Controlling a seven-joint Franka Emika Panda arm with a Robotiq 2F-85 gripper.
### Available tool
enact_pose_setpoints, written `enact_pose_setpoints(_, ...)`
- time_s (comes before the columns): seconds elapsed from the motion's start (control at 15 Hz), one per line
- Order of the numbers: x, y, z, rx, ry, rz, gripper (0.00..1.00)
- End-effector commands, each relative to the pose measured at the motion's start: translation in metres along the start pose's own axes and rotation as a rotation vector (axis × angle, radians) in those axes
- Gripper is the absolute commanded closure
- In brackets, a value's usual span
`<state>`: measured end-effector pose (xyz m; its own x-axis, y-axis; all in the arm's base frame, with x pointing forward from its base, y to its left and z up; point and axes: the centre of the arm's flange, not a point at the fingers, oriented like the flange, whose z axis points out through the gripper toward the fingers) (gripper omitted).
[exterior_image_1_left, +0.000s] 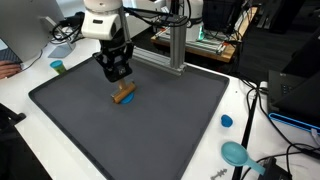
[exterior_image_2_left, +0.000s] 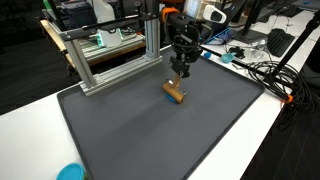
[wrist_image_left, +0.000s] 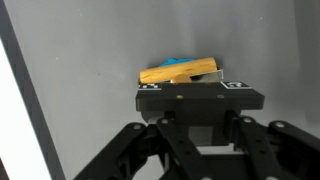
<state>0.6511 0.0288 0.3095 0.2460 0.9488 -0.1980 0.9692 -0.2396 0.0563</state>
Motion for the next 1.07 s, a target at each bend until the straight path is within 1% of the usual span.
enact_pose_setpoints(0.0,-0.013,-0.001,0.055,0.035,-0.054,0.034,0.78)
enact_pose_setpoints(0.6,-0.026,0.000,0.062,0.041,-0.082,0.104,0.78)
enact_pose_setpoints(0.73,-0.033,0.002,0.072,0.049,-0.104,0.120,0.78)
enact_pose_setpoints(0.87,-0.047,0.007,0.064,0.035,-0.120,0.152,0.78)
enact_pose_setpoints(1.0,-0.058,0.012,0.031,0.035,-0.040,0.180,0.78)
